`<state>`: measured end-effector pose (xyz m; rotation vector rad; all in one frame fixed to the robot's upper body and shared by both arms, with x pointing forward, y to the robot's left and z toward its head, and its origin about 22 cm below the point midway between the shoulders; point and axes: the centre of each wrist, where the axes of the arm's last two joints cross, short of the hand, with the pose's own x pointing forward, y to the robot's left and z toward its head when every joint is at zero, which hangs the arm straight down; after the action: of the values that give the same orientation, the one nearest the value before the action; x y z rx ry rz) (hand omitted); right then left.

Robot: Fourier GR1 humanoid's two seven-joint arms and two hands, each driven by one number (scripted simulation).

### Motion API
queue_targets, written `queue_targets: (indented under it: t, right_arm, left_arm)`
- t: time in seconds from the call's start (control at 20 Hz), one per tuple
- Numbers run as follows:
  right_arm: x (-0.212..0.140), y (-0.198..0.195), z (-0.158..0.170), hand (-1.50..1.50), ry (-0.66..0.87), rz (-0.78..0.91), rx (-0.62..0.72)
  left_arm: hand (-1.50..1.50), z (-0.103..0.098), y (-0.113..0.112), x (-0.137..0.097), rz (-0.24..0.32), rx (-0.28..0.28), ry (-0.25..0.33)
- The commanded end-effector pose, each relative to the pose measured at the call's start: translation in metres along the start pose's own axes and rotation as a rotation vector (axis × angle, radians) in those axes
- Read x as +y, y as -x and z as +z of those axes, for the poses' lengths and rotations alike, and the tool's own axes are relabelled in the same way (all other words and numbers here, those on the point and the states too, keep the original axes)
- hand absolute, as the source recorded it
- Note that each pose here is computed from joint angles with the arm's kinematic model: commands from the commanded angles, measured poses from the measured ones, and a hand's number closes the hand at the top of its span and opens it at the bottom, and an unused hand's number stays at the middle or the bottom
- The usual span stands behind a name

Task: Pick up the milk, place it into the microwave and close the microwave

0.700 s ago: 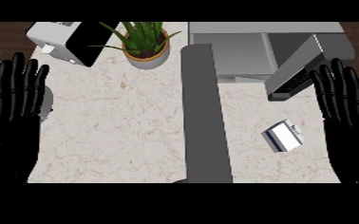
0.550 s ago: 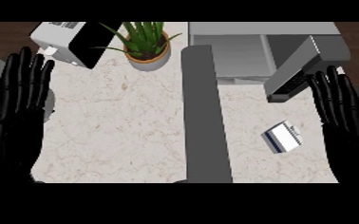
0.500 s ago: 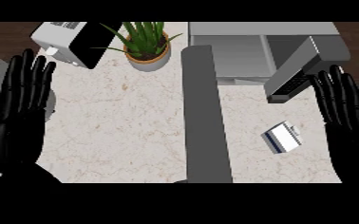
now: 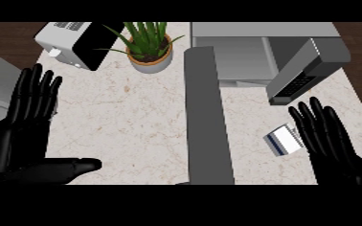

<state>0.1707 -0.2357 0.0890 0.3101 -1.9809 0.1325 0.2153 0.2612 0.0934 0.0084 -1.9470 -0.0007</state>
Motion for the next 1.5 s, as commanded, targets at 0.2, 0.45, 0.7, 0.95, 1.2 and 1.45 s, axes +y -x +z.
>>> queue_targets:
  t: [0.2,0.45,0.7,0.95,1.2,1.45]
  right_arm:
    - [0.02,-0.008,0.036,-1.5,0.046,-0.001,0.019]
    - [0.008,0.013,0.041,-1.5,0.133,0.102,0.016]
    - [0.005,0.032,0.046,-1.5,0.211,0.224,-0.006]
    - [-0.012,0.041,0.044,-1.5,0.291,0.239,-0.014]
    - [-0.017,0.046,0.037,-1.5,0.287,0.261,0.023]
    - [-0.042,0.096,0.039,-1.5,0.303,0.296,0.05]
  left_arm:
    - [-1.5,0.045,-0.015,-0.007,0.029,0.02,-0.021]
    - [-1.5,0.069,-0.008,0.012,0.019,0.015,0.018]
    - [-1.5,0.076,-0.01,0.011,0.003,0.021,-0.013]
    - [-1.5,0.077,-0.019,0.008,0.008,0.019,-0.014]
    - [-1.5,0.089,-0.008,0.027,0.0,0.031,0.002]
    - [-1.5,0.112,0.004,0.012,0.027,0.024,-0.001]
